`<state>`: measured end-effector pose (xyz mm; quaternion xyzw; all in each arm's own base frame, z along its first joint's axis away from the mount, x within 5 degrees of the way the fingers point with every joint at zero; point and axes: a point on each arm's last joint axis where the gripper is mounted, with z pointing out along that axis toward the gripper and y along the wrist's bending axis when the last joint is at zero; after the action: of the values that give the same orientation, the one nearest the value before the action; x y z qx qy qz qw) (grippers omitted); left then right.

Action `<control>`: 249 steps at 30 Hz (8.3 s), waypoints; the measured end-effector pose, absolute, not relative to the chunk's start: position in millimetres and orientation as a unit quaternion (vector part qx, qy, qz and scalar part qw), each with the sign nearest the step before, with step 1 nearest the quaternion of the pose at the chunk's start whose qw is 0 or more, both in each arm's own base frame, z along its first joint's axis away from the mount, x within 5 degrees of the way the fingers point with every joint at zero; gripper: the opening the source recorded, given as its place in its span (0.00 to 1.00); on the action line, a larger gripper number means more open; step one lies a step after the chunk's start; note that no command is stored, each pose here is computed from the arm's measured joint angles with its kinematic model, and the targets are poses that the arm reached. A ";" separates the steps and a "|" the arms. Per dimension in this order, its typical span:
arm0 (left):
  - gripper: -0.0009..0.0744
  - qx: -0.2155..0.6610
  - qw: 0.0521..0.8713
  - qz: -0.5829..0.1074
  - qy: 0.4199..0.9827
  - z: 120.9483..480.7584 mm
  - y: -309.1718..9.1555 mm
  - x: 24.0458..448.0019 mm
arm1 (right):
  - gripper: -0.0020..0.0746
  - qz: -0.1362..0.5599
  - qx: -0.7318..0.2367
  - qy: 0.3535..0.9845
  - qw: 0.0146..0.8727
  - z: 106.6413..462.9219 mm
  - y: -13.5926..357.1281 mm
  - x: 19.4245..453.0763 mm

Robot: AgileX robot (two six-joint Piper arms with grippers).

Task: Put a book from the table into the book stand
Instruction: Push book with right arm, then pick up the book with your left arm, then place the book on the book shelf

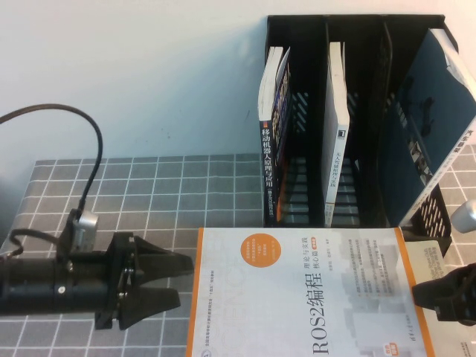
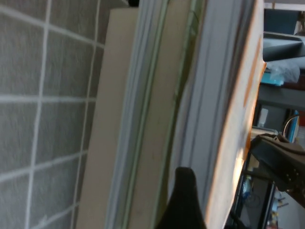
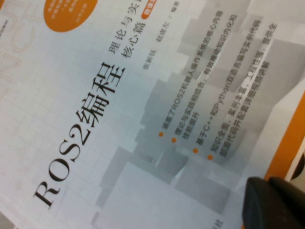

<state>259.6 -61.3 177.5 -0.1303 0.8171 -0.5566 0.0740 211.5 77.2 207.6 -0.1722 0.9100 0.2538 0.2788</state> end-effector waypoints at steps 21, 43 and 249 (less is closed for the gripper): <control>0.69 -0.136 0.057 -0.567 0.810 144.6 -59.8 290.9 | 0.02 0.307 -0.184 0.897 0.259 188.9 88.7 224.6; 0.67 -0.122 0.060 -0.569 0.811 151.7 -63.2 288.7 | 0.02 0.207 -0.158 0.915 0.306 237.5 70.4 218.1; 0.16 0.054 0.425 -0.240 0.871 377.6 -208.8 375.6 | 0.02 0.222 -0.124 0.831 0.495 261.4 58.0 155.7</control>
<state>375.6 -208.8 377.6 0.0536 0.8713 -0.2400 0.4247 155.7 58.0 261.4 -0.1236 0.8312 0.2216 0.4947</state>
